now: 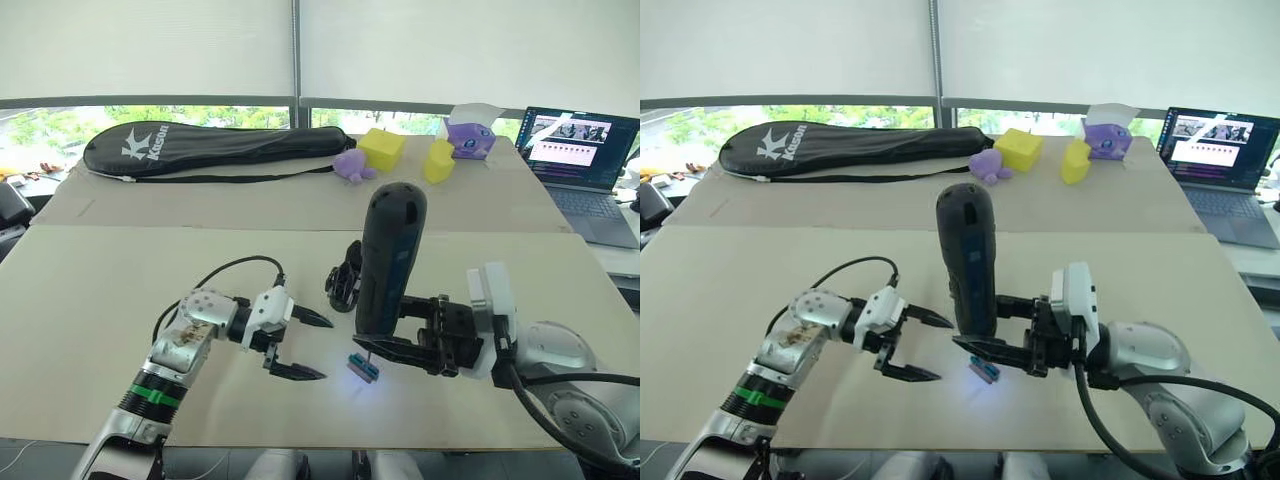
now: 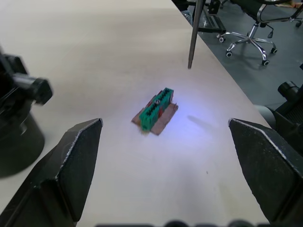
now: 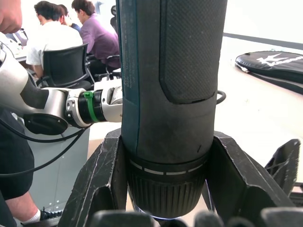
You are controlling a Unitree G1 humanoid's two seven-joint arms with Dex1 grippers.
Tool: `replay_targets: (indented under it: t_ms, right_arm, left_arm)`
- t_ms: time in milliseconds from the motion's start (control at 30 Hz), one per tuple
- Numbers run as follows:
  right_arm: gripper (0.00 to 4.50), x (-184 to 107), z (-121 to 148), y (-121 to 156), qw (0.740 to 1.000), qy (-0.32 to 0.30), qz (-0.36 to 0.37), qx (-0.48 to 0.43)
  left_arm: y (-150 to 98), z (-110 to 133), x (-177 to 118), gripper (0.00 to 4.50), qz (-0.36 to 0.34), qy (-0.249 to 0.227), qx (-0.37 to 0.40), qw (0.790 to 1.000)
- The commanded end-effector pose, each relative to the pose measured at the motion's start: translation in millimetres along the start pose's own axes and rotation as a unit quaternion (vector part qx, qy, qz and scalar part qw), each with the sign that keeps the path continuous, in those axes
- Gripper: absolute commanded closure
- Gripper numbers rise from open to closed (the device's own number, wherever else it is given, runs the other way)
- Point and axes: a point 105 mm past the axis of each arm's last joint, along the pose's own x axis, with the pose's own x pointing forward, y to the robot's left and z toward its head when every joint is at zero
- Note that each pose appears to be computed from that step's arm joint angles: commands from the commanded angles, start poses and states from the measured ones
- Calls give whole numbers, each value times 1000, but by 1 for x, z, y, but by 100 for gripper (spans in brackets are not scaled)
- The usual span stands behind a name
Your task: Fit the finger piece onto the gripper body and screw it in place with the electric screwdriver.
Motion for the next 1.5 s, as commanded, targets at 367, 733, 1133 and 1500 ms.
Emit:
replay_targets:
  t_ms: [367, 733, 1133, 1500]
  right_arm:
    - [258, 1, 2, 3, 998, -36, -26, -51]
    - [258, 4, -3, -1, 996, -41, -43, -65]
    - [258, 4, -8, -2, 997, -35, -45, -59]
    - [258, 3, -9, -5, 996, -30, -51, -64]
  left_arm:
    - [4, -1, 26, 0, 10, -6, 25, 1000]
    - [3, -2, 30, 0, -1, -3, 32, 999]
    - [4, -2, 34, 0, -2, -7, 34, 999]
    - [3, -3, 36, 0, -4, -7, 37, 999]
